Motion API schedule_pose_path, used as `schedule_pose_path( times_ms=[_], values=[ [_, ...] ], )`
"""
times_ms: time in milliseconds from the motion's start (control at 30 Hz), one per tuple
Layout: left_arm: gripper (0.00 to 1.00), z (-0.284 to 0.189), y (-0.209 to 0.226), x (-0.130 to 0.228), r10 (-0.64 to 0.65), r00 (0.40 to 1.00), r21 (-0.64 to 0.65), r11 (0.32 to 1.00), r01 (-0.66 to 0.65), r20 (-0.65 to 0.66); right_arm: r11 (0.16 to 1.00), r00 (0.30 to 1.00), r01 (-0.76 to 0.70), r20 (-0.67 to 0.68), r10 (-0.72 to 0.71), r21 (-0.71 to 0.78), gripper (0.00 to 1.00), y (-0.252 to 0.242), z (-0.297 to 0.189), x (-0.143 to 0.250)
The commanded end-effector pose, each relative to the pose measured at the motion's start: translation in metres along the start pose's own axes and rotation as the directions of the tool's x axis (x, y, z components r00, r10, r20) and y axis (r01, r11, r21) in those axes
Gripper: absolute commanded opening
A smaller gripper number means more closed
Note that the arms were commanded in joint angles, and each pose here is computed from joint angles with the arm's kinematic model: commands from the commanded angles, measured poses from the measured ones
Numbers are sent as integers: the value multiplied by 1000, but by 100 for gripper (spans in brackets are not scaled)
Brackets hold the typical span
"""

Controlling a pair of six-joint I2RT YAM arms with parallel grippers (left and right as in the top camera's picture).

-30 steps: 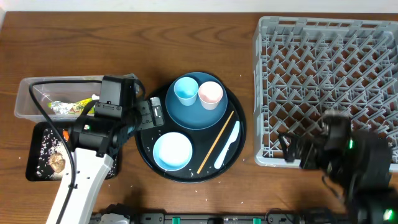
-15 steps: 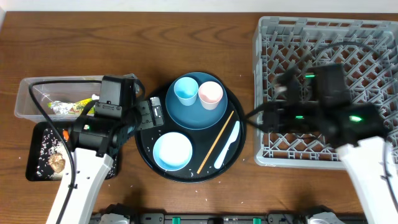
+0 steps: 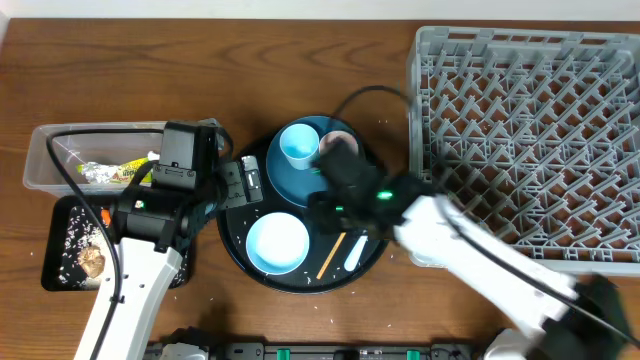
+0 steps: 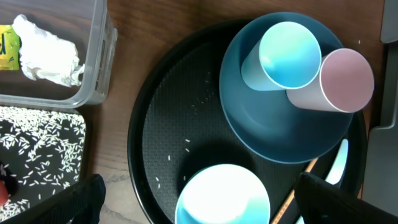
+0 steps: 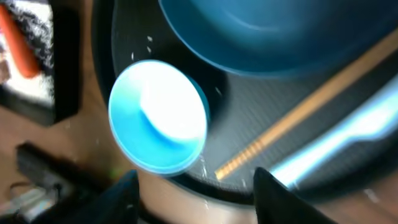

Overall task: Sort waste into correct bins and load items into the dishwasher rack
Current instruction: 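Lower the right gripper and grasp the white bowl's rim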

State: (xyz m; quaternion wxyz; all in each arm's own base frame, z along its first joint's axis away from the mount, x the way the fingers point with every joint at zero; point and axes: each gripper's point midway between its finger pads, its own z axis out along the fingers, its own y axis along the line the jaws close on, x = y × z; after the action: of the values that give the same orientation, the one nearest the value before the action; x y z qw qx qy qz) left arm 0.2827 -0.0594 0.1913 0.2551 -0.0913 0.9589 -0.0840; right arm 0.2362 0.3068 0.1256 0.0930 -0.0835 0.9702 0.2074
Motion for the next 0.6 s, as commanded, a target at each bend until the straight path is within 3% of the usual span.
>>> schedule_pose_path(
  times_ms=[0, 100, 567],
  values=[
    [98, -3, 2, -4, -11, 1000, -12, 1000, 11, 15, 997, 999, -47, -12, 48, 58, 38, -2, 38, 3],
    [98, -3, 2, -4, -11, 1000, -12, 1000, 11, 15, 997, 998, -48, -40, 51, 62, 25, -3, 58, 6],
    [98, -3, 2, -4, -11, 1000, -12, 1000, 11, 15, 994, 996, -22, -81, 31, 108, 26, -7, 85, 19]
  ],
)
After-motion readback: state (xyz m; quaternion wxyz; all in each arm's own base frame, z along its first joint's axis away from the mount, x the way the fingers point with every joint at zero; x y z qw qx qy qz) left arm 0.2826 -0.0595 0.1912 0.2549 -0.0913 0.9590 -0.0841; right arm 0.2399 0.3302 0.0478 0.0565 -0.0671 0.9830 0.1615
